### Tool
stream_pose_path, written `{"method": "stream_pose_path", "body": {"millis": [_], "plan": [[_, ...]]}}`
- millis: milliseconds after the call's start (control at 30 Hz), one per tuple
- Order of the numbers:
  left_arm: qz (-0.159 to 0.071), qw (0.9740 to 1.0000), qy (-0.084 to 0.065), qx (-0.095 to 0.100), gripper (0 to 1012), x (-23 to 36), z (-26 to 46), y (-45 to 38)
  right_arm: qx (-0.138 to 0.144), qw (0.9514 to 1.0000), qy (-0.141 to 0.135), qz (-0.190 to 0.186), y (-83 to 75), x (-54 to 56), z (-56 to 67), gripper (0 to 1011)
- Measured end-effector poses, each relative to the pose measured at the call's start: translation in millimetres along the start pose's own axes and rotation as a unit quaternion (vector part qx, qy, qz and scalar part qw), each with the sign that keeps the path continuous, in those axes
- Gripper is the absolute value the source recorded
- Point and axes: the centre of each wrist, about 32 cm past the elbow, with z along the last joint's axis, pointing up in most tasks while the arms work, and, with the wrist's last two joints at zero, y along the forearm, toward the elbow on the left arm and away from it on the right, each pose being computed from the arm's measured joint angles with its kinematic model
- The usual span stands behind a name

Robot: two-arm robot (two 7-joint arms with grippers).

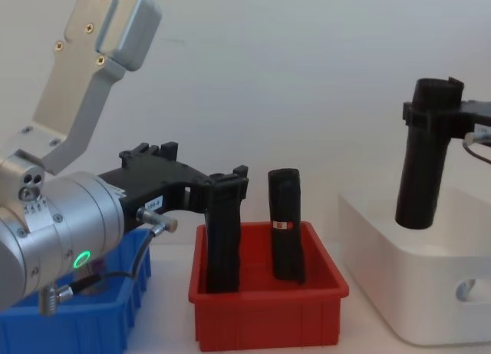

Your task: Pick the cotton swabs from the blue box and place them into the white box.

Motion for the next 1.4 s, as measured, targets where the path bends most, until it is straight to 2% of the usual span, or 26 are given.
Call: {"method": "stream_pose_path", "body": {"millis": [133,300,333,367,533,700,1400], "plan": [[0.000,1.0000,0.000,0.000,1003,0.0,0.0,0.0,-0.010,0.9999,0.002,-0.004,-1.7,1.4,-1.9,508],[0.000,1.0000,0.000,0.000,1003,0.0,0.0,0.0,-0.020,0.9998,0.004,-0.007,-2.9,2.7,-4.5,669],[0.000,1.0000,0.000,0.000,1003,0.0,0.0,0.0,-0.021,0.9997,0.004,-0.007,-2.9,2.8,-4.8,669],[0.000,1.0000,0.000,0.000,1003,0.0,0.0,0.0,-0.022,0.9997,0.004,-0.007,-3.0,3.0,-5.2,729],[0.000,1.0000,0.000,0.000,1003,0.0,0.0,0.0,-0.024,0.9997,0.005,-0.008,-3.2,3.5,-6.5,887],[0.000,1.0000,0.000,0.000,1003,0.0,0.0,0.0,-0.021,0.9998,0.005,-0.006,-3.3,3.8,-7.1,998],[0.000,1.0000,0.000,0.000,1003,0.0,0.0,0.0,-0.004,1.0000,0.006,0.006,-4.4,5.1,-6.3,1002]]}}
